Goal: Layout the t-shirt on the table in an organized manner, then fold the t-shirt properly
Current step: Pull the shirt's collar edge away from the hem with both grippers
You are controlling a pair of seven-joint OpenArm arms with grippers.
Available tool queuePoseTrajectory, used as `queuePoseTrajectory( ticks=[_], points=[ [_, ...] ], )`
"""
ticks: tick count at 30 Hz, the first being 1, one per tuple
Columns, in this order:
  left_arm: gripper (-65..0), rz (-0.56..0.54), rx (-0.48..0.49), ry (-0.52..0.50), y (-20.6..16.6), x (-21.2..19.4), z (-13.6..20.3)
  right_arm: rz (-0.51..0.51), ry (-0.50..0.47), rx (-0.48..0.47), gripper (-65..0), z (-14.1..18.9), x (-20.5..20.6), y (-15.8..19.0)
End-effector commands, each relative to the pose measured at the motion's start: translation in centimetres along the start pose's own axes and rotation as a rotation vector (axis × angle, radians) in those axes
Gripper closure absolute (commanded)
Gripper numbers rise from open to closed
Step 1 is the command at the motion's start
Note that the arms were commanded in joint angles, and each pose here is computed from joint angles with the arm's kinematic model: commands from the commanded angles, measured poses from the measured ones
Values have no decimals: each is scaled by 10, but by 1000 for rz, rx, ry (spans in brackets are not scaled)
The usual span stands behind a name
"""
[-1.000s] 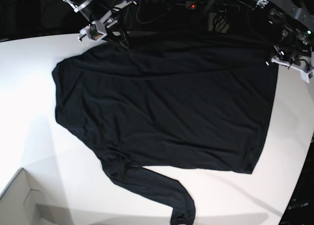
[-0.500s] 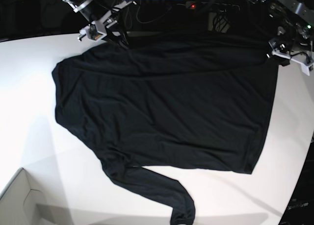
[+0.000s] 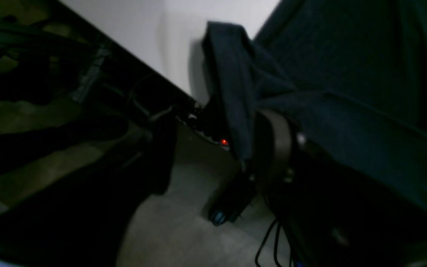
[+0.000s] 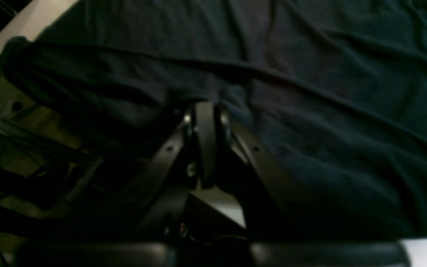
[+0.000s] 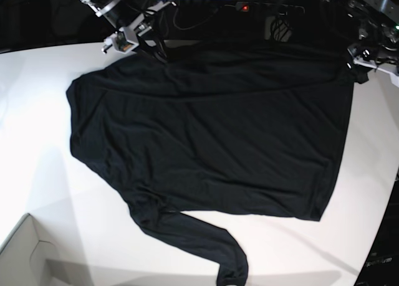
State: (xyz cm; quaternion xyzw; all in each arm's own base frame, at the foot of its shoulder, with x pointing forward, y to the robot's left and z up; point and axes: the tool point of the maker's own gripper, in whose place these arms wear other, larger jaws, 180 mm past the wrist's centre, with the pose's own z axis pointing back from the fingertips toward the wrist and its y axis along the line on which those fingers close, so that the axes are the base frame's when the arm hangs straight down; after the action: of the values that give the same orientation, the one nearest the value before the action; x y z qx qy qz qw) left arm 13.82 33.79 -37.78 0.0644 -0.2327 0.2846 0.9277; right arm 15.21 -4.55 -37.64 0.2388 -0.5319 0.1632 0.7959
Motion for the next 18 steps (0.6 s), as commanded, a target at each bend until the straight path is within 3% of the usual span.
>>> queuePoseTrajectory(
  ticks=[1,4,6,10,18],
  points=[
    [-432,-10,6,-38,2,11,4,-8,-51,5,0,1,13,1],
    [-548,-12,1,-36,0,10,4,-9,-53,7,0,0,13,2],
    [-590,-12,1,-36,0,10,4,-7,-54,8,0,0,14,1],
    [-600,13,-31,6,-3,-1,-12,-6,-55,8,0,0,14,1],
    [-600,61,-78,-14,-6,-11,-39,-5,-54,8,0,0,14,1]
  ],
)
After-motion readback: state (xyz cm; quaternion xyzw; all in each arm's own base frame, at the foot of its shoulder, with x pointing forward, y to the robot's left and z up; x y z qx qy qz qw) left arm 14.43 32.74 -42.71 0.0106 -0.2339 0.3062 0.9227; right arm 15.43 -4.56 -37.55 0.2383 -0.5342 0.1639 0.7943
